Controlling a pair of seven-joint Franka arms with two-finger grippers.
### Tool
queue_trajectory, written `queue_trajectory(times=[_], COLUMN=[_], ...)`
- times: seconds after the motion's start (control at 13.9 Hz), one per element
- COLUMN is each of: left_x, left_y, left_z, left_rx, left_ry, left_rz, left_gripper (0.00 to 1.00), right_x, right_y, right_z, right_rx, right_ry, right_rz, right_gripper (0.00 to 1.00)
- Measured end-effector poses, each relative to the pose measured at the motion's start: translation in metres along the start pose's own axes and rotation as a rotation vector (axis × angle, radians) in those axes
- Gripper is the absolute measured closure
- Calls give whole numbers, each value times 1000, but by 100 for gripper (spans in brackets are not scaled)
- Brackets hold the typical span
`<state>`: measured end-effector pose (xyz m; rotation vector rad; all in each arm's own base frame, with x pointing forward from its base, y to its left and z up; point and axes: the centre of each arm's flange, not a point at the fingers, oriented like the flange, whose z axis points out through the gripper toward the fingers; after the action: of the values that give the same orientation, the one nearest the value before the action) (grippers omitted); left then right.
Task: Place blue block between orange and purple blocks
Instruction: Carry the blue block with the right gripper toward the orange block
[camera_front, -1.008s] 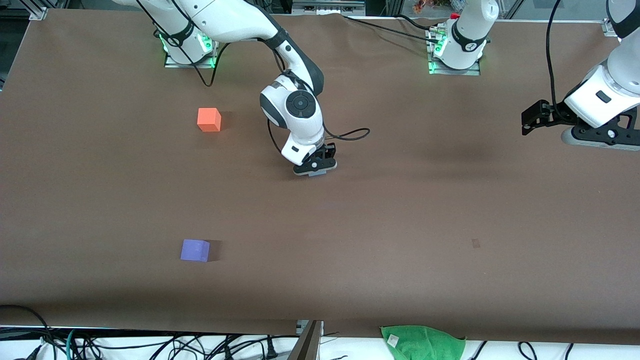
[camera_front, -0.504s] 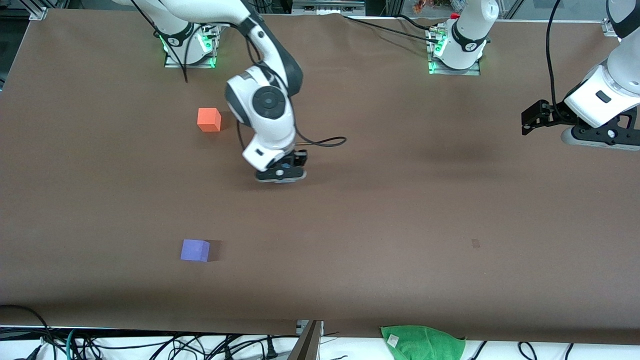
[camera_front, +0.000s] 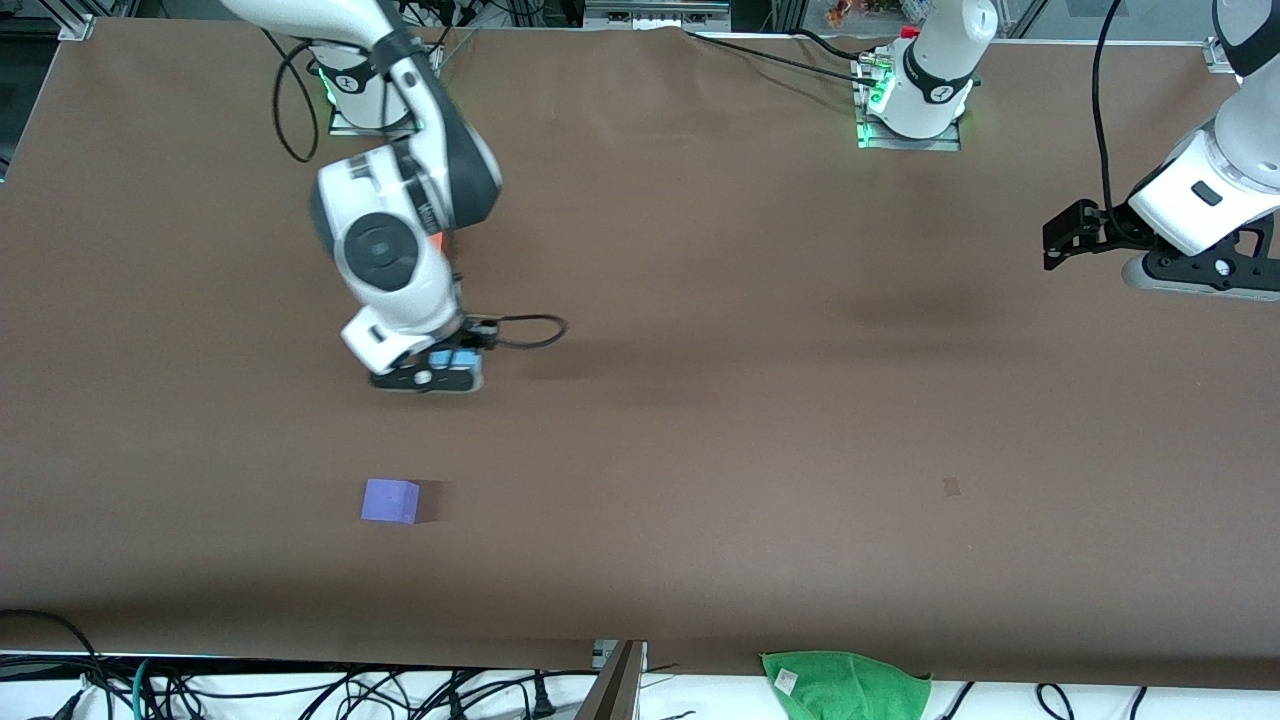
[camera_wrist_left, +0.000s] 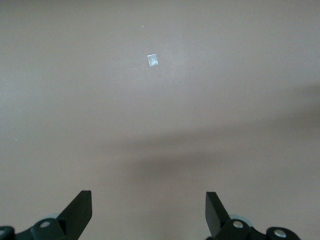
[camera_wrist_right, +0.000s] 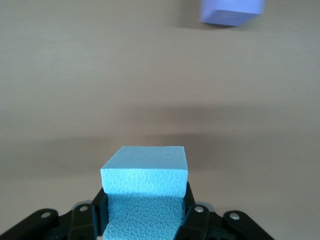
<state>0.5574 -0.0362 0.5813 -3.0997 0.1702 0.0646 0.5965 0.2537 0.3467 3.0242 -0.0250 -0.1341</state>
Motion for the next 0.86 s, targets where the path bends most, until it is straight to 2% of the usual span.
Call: queue_trajectory(times=[0.36,0.5,0.86], left_x=[0,0,1], left_y=[8,8,7], left_z=[0,-1,-4], left_rx=[1,1,1], left_ry=[0,1,9], left_rz=[14,15,13], left_gripper=[0,0,0], right_x=[13,5,-23], right_y=[97,106,119], right_z=[32,50,96], right_rx=[94,99,109], right_ry=[-91,-79,-13], right_rz=[34,43,68], right_gripper=[43,43,43])
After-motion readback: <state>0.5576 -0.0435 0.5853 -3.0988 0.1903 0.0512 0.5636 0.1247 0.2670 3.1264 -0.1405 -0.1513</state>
